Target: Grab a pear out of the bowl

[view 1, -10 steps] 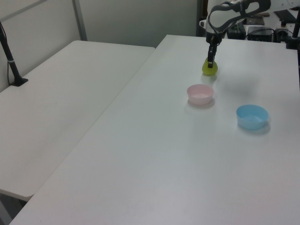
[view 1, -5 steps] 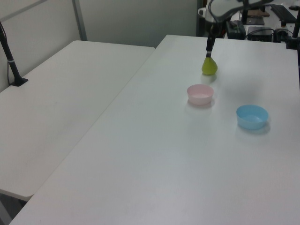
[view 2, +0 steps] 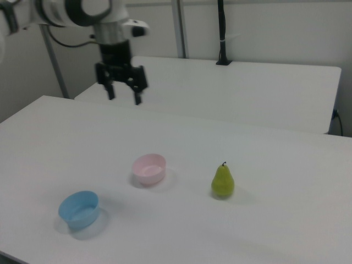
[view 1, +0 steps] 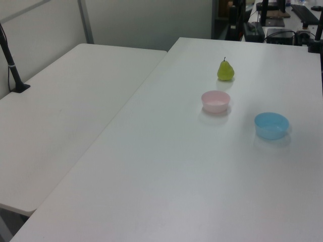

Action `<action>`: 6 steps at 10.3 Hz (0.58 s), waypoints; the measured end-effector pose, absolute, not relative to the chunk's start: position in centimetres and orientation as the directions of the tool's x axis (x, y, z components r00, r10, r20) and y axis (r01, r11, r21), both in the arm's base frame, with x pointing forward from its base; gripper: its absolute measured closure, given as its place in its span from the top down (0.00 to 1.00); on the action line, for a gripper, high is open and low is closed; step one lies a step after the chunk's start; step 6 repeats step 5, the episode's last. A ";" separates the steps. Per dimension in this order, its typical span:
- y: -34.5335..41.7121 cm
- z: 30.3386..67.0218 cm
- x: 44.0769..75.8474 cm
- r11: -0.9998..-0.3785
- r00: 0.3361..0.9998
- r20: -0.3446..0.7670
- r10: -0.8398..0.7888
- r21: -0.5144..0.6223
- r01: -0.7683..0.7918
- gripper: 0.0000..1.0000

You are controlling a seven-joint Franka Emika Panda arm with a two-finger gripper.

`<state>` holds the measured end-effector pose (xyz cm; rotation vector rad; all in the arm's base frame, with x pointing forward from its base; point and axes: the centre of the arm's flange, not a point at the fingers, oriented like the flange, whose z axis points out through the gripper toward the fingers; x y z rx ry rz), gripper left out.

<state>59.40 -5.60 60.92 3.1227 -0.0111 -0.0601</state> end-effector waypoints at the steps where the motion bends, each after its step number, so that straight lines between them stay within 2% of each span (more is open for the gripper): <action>1: -1.1 61.3 58.2 -1.000 0.999 -0.049 0.006 0.019 0.007 1.00; 4: 4.2 58.9 57.8 -0.996 0.994 0.067 0.085 0.005 0.085 1.00; 6: 4.2 58.3 58.0 -0.996 0.993 0.072 0.090 0.005 0.089 1.00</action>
